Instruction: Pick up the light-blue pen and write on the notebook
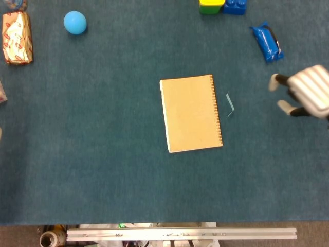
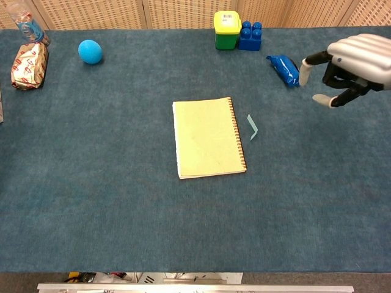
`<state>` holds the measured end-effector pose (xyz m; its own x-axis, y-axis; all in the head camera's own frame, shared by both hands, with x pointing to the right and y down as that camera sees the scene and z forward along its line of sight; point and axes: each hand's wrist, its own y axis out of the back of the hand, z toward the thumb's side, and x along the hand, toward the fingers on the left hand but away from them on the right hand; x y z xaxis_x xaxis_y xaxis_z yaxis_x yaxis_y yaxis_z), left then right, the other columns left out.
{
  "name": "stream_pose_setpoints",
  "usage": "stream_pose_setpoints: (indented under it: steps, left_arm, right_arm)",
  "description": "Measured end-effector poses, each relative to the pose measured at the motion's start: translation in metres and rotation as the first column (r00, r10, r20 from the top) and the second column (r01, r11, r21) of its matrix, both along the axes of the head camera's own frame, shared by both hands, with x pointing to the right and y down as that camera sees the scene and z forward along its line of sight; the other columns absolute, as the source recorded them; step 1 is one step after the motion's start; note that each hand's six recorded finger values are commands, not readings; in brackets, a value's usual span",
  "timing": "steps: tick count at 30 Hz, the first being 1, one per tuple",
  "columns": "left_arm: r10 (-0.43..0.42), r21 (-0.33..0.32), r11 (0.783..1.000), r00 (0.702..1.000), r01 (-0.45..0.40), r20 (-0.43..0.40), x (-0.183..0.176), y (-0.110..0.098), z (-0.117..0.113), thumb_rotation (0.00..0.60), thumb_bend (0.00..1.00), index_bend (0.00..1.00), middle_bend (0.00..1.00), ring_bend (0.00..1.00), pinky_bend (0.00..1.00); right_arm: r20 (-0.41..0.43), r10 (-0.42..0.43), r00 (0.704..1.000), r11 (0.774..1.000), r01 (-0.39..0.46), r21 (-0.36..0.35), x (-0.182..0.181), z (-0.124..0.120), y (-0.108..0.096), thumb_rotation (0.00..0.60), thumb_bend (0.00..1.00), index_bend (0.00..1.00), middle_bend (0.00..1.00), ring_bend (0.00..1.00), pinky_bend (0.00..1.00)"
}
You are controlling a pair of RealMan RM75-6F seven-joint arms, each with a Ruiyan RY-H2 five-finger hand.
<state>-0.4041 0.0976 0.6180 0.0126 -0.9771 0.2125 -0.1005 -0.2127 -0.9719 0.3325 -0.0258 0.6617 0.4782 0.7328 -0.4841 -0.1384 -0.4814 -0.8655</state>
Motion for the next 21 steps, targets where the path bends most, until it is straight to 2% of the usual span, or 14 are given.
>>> stream_pose_setpoints:
  steps: [4, 10, 13, 21]
  left_arm:
    - [-0.012, -0.007, 1.000, 1.000, 0.012, 0.004, -0.004, 0.002, 0.001, 0.600, 0.34, 0.20, 0.28, 0.23, 0.12]
    - [-0.020, -0.012, 1.000, 1.000, 0.020, 0.005, -0.007, 0.002, 0.002, 0.600, 0.34, 0.20, 0.28, 0.23, 0.12]
    - [-0.024, -0.018, 1.000, 1.000, 0.024, 0.007, -0.009, 0.003, 0.003, 0.600, 0.34, 0.20, 0.28, 0.23, 0.12]
    - [-0.030, -0.028, 0.999, 1.000, 0.030, 0.007, -0.012, 0.005, 0.005, 0.600, 0.34, 0.20, 0.27, 0.23, 0.12]
  right_arm:
    - [-0.056, -0.100, 0.993, 0.995, 0.100, -0.005, -0.026, 0.025, -0.006, 0.600, 0.35, 0.44, 1.00, 1.00, 1.00]
    - [-0.113, -0.199, 0.974, 0.980, 0.198, -0.013, -0.051, 0.054, -0.007, 0.600, 0.35, 0.44, 1.00, 1.00, 1.00]
    - [-0.130, -0.234, 0.964, 0.972, 0.233, -0.023, -0.058, 0.065, -0.004, 0.600, 0.35, 0.44, 1.00, 1.00, 1.00]
    - [-0.170, -0.270, 0.948, 0.963, 0.269, -0.030, -0.059, 0.082, -0.003, 0.600, 0.27, 0.44, 1.00, 1.00, 1.00]
